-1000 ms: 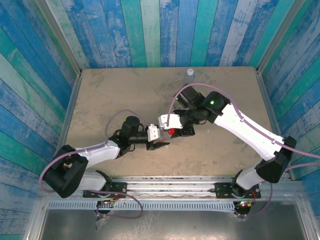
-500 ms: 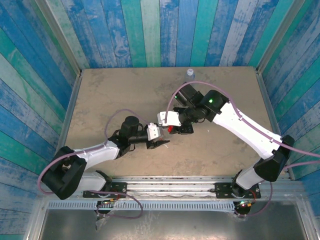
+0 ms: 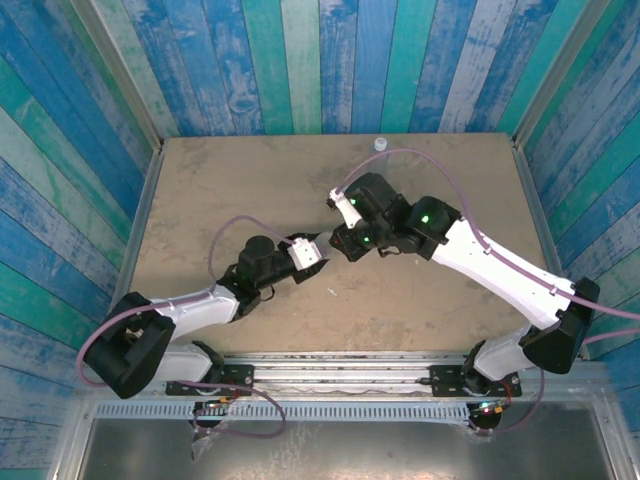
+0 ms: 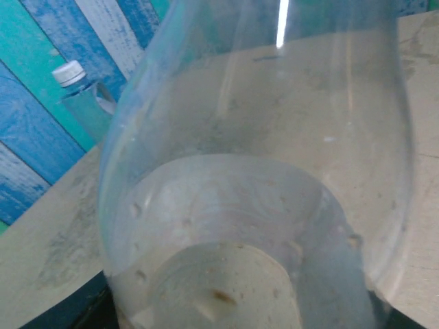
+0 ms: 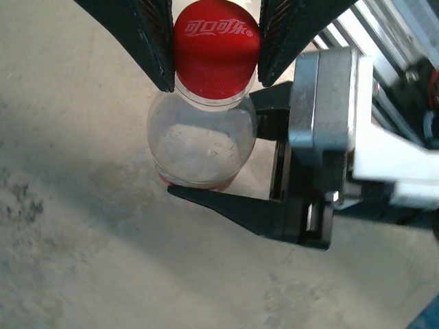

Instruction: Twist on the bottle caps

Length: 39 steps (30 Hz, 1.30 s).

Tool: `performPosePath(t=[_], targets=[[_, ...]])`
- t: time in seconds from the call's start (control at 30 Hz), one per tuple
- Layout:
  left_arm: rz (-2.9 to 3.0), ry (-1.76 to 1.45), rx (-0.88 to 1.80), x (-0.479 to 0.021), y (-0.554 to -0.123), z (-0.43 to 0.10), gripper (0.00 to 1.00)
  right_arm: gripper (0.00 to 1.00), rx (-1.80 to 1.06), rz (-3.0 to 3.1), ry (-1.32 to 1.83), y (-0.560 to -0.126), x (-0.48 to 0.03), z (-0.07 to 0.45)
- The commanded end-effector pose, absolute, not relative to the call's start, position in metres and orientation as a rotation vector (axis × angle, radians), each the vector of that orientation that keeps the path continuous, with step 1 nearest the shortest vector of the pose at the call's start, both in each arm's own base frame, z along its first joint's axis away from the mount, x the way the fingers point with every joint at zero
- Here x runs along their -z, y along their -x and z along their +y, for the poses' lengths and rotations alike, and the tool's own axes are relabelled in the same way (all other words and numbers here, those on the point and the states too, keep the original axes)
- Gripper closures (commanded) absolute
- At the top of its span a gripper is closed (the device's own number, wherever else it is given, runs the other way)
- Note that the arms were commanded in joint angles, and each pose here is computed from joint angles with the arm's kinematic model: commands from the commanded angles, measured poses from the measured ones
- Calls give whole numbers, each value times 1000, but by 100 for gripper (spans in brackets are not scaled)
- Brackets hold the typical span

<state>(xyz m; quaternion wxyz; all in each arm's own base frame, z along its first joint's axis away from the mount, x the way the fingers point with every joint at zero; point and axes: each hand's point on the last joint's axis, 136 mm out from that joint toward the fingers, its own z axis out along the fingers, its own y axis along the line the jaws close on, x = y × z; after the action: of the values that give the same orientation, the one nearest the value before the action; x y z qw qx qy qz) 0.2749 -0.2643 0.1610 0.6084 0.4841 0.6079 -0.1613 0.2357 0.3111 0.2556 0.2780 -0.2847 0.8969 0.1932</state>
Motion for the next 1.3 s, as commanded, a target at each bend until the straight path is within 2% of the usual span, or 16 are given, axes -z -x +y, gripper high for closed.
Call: performPosePath(t=[0.0, 0.03, 0.13, 0.2, 0.27, 0.33, 0.5, 0.7, 0.93, 1.27], targets=[[1394, -993, 258, -179, -298, -250, 42, 93, -438, 2592, 451, -222, -238, 292], [1391, -1011, 276, -178, -294, -252, 41, 89, -430, 2575, 467, -223, -242, 291], [1397, -1095, 338, -169, -283, -260, 41, 62, -472, 2470, 596, -225, -261, 298], [1395, -1116, 405, -167, -273, -264, 41, 50, -512, 2353, 745, -226, -276, 307], [1380, -1137, 497, -166, -260, -270, 41, 42, -526, 2237, 888, -224, -287, 313], [1373, -1180, 617, -165, -245, -279, 41, 38, -552, 2116, 1030, -221, -298, 315], [1313, -1276, 896, -173, -208, -294, 39, 37, -750, 1715, 1429, -187, -318, 318], [1225, -1371, 1115, -187, -182, -306, 40, 38, -892, 1375, 1624, -164, -328, 297], [1150, -1402, 1148, -199, -175, -308, 39, 51, -997, 1296, 1730, -157, -325, 296], [1124, -1458, 1173, -202, -175, -313, 40, 56, -1155, 1264, 1807, -151, -319, 305]])
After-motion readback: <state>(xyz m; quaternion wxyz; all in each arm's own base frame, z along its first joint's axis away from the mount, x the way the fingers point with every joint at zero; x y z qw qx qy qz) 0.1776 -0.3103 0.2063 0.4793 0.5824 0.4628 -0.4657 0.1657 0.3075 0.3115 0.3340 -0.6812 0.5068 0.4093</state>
